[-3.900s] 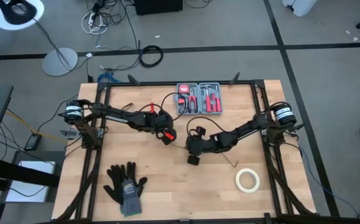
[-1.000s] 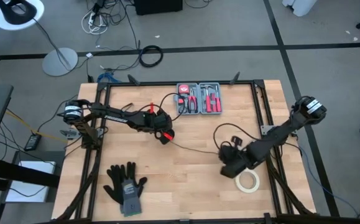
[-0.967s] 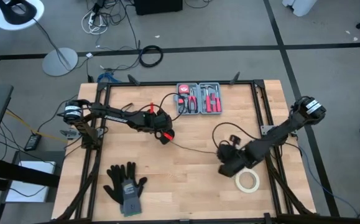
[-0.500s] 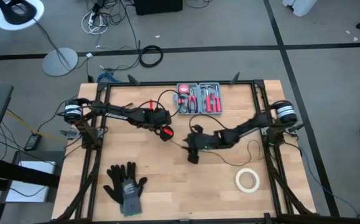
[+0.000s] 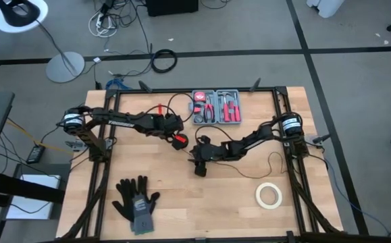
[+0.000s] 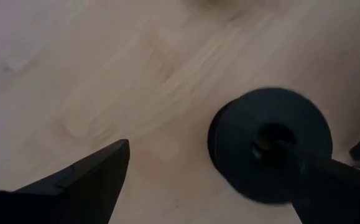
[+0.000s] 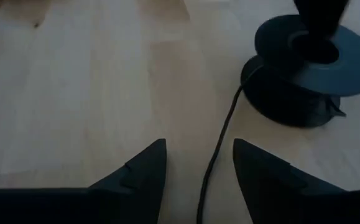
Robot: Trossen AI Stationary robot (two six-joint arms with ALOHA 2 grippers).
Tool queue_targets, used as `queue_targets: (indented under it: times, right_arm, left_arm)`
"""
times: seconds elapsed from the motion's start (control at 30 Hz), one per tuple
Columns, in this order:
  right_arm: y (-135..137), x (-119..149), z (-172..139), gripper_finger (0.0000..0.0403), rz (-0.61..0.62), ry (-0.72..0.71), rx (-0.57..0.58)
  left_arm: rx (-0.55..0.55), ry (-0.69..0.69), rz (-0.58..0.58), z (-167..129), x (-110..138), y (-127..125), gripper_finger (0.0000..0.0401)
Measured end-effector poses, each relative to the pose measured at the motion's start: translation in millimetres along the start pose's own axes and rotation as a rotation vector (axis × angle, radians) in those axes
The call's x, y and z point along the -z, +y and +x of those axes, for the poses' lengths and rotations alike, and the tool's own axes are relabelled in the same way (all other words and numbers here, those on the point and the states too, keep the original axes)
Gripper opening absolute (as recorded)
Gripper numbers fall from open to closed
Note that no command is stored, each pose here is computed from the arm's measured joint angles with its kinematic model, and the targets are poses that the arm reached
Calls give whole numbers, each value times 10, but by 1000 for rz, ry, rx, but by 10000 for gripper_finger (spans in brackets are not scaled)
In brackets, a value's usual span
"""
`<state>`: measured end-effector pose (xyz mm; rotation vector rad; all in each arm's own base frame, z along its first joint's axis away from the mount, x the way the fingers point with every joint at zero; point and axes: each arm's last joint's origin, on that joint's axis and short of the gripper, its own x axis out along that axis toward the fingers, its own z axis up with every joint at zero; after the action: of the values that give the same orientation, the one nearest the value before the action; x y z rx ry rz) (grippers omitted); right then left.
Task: Coil cords
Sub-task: Uncoil the black wire from the black spool
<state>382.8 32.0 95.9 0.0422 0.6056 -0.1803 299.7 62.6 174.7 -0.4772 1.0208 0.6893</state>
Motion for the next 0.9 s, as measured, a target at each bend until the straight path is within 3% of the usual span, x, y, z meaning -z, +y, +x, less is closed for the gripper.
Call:
queue_targets:
  times: [0.53,0.7,0.9]
  right_arm:
    - [-76,8,8,164,18,43,40]
    - [-73,35,-4,120,21,84,45]
    - [-27,57,-76,15,35,179,-32]
  left_arm:
    - [10,-29,13,53,20,-3,392]
    - [-1,-14,15,92,80,25,392]
    - [-16,10,2,130,150,60,392]
